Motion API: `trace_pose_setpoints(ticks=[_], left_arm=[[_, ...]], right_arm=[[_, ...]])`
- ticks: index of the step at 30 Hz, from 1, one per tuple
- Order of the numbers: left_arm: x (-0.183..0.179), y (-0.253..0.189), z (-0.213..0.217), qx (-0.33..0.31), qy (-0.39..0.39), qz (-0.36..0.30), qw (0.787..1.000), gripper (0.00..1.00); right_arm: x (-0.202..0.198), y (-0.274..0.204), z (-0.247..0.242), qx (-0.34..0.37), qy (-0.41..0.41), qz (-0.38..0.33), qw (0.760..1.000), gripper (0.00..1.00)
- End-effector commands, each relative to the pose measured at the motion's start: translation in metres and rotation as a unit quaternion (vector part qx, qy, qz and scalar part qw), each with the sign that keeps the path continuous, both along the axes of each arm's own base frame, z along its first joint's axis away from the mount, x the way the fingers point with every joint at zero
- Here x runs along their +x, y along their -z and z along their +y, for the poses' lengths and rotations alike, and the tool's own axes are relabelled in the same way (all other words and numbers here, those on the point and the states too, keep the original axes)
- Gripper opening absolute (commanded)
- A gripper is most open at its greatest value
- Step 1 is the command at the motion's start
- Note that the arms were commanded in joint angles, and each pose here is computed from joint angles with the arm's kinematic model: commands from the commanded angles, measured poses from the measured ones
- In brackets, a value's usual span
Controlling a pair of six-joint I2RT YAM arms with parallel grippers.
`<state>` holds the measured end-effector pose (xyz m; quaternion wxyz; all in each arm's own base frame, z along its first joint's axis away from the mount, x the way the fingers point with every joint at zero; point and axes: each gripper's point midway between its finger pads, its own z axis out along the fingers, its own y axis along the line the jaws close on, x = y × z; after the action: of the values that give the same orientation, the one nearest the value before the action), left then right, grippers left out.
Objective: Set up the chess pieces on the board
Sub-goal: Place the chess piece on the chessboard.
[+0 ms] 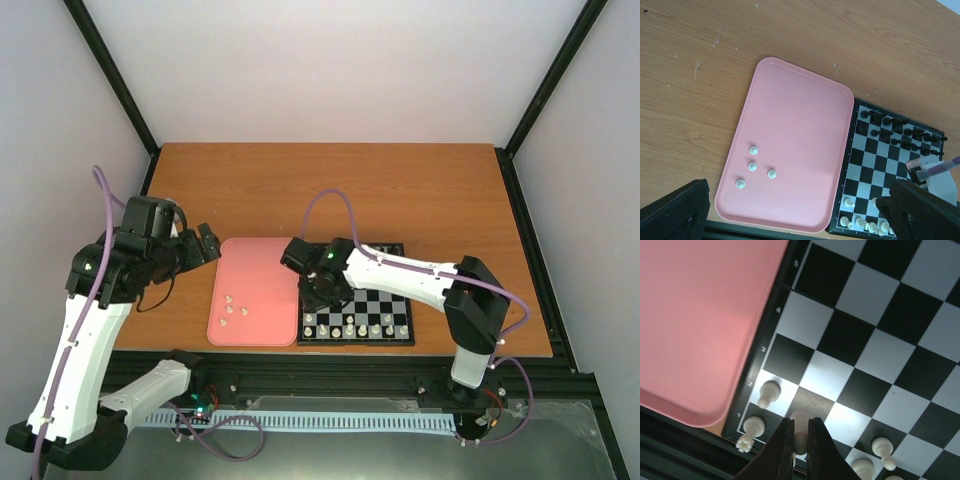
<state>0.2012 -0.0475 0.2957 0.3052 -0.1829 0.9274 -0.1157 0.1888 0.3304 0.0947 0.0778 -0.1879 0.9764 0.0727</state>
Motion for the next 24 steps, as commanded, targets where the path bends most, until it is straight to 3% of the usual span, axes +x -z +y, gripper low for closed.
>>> trace_pose_setpoints(ticks=[1, 24], left_arm=[[0.005, -0.003, -0.003, -0.002, 0.008, -0.011, 1.0, 1.0], [0.004, -0.001, -0.002, 0.003, 0.012, -0.009, 1.0, 1.0]], right_arm=[[-0.001, -0.001, -0.005, 0.017, 0.018, -0.005, 1.0, 0.04], [-0.009, 0.036, -0.008, 0.001, 0.018, 0.025, 1.0, 0.06]])
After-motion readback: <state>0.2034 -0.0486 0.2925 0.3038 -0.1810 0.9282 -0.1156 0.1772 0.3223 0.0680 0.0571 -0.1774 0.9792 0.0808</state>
